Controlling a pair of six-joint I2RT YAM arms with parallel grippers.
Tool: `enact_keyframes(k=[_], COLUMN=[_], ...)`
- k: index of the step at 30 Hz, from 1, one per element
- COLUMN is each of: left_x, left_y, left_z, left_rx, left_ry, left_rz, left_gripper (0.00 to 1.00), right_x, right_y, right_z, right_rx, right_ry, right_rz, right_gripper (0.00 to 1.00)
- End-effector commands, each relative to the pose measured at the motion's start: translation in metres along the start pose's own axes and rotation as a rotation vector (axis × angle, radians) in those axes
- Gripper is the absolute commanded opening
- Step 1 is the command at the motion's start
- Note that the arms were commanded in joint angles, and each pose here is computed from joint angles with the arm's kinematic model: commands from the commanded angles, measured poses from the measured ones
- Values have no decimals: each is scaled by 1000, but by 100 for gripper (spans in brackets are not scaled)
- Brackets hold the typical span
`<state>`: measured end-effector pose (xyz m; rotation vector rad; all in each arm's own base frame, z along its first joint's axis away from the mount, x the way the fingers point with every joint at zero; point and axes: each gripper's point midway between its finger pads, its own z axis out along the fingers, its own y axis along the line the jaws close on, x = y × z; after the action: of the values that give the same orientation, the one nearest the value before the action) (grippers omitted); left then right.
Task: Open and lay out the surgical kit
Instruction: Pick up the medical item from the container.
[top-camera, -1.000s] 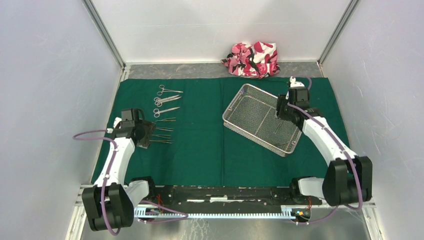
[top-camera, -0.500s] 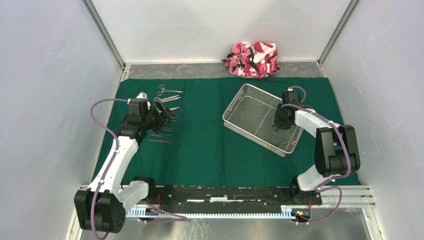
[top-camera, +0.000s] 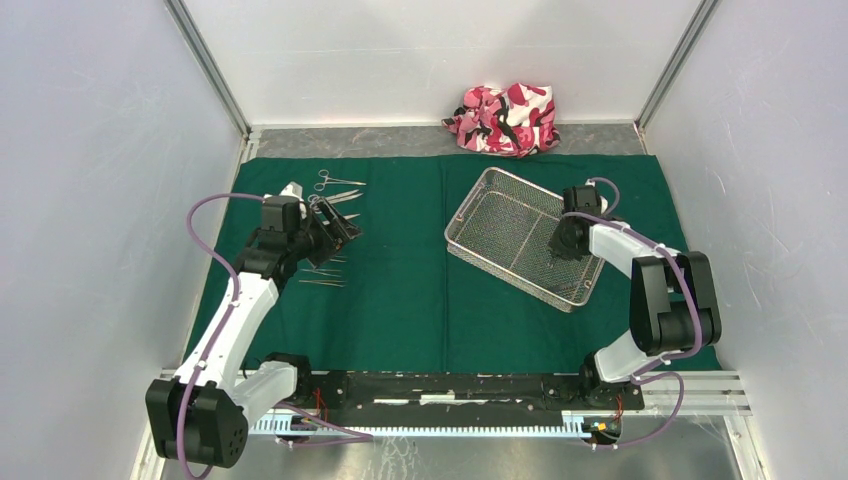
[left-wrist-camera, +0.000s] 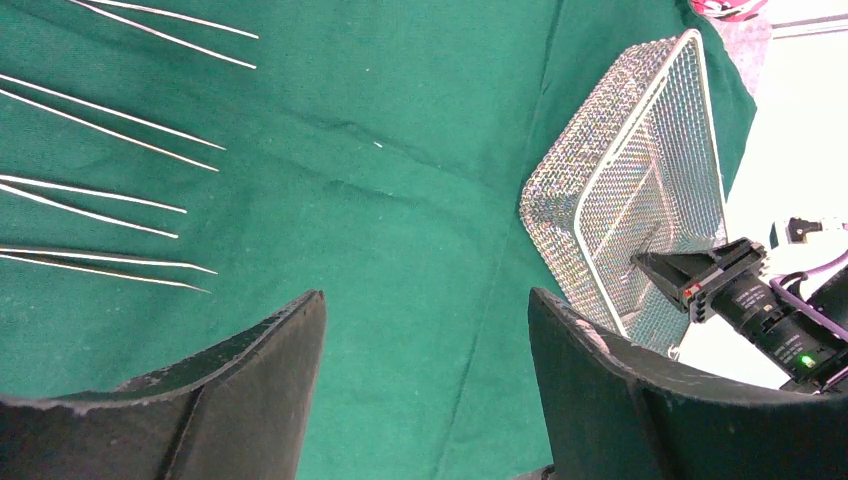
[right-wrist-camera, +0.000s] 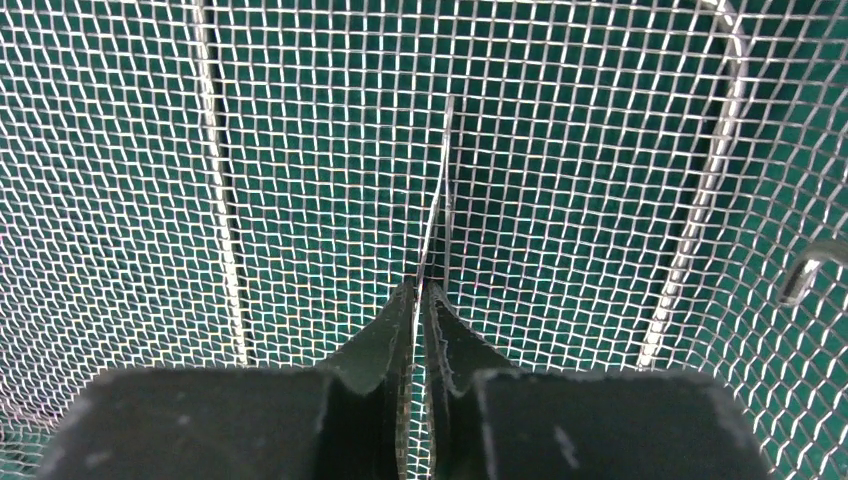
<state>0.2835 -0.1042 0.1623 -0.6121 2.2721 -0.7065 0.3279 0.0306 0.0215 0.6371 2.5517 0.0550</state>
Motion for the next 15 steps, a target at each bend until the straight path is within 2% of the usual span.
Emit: enact_keyframes(k=[1, 2, 8, 12, 15], left_x=[-14, -14, -14, -11, -4], left_y=[-24, -24, -26, -26, -36], left_z=[-12, -12, -18, -16, -15], left_rx=[78, 79, 82, 95, 164], left_ry=[-43, -43, -50, -38, 3], left_rz=[50, 49, 61, 57, 76], left_gripper=[80, 80, 81, 81, 81], right_x=[20, 18, -19, -44, -56], right_y=[-20, -18, -1, 3, 13], right_z=[8, 6, -26, -57, -74], right_rx=[121, 125, 102, 70, -29], right_ry=[49, 55, -11, -104, -191], right_rz=[107, 113, 100, 95, 41], right_gripper=[6, 0, 0, 0, 0])
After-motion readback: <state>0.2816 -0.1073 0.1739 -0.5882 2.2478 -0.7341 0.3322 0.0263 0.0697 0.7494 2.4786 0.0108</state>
